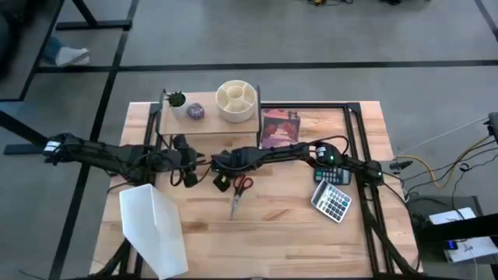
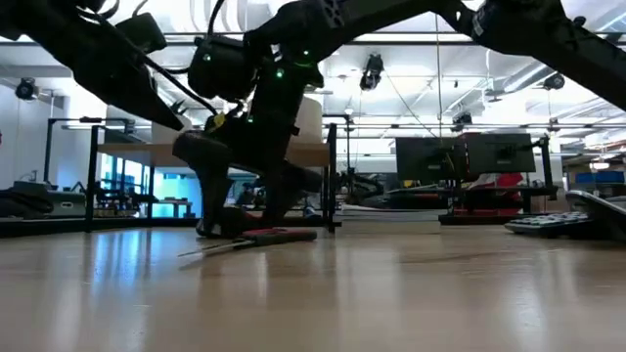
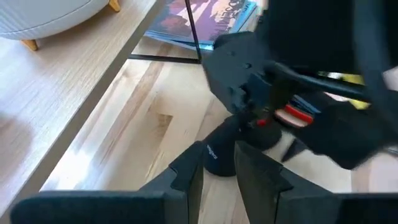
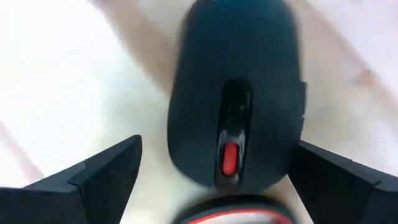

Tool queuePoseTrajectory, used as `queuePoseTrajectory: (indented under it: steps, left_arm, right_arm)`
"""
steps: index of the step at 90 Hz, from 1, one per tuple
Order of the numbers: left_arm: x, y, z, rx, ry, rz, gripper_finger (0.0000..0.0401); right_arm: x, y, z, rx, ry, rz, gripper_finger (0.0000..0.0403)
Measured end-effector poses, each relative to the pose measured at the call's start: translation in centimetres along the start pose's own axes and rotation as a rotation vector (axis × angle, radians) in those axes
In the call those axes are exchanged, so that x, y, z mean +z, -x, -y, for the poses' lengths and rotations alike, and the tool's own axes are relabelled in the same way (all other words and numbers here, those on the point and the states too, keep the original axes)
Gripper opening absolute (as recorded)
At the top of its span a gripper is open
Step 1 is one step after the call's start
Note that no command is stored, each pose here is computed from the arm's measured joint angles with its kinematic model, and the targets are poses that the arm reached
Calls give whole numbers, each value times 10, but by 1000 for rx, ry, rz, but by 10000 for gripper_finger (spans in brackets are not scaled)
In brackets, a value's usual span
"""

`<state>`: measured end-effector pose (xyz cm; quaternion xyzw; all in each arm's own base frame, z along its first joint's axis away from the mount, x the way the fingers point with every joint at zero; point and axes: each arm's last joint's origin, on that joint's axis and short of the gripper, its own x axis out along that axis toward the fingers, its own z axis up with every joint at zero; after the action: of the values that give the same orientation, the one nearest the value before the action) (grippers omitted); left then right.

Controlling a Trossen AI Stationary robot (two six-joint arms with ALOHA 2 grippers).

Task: Stock shelves
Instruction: Adjust the black mouse under the shelf

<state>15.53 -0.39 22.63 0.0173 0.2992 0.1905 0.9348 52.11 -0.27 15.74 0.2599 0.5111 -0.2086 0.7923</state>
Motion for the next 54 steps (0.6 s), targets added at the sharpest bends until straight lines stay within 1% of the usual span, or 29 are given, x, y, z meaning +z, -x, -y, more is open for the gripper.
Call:
queuePoseTrajectory:
  steps: [11, 24, 42, 54]
  left_arm:
    - [0, 0, 0, 0, 0, 0, 75]
    - [-1, 0, 0, 2, -4, -8, 75]
    - [1, 8, -3, -16, -25, -64, 75]
    - [5, 14, -6, -17, -14, -56, 75]
  right_arm:
    - [-3, 6, -8, 19, 64, -6, 364]
    - [3, 22, -15, 46, 173, 13, 364]
    - [8, 36, -26, 83, 391, 72, 364]
    - [7, 35, -30, 122, 582, 87, 364]
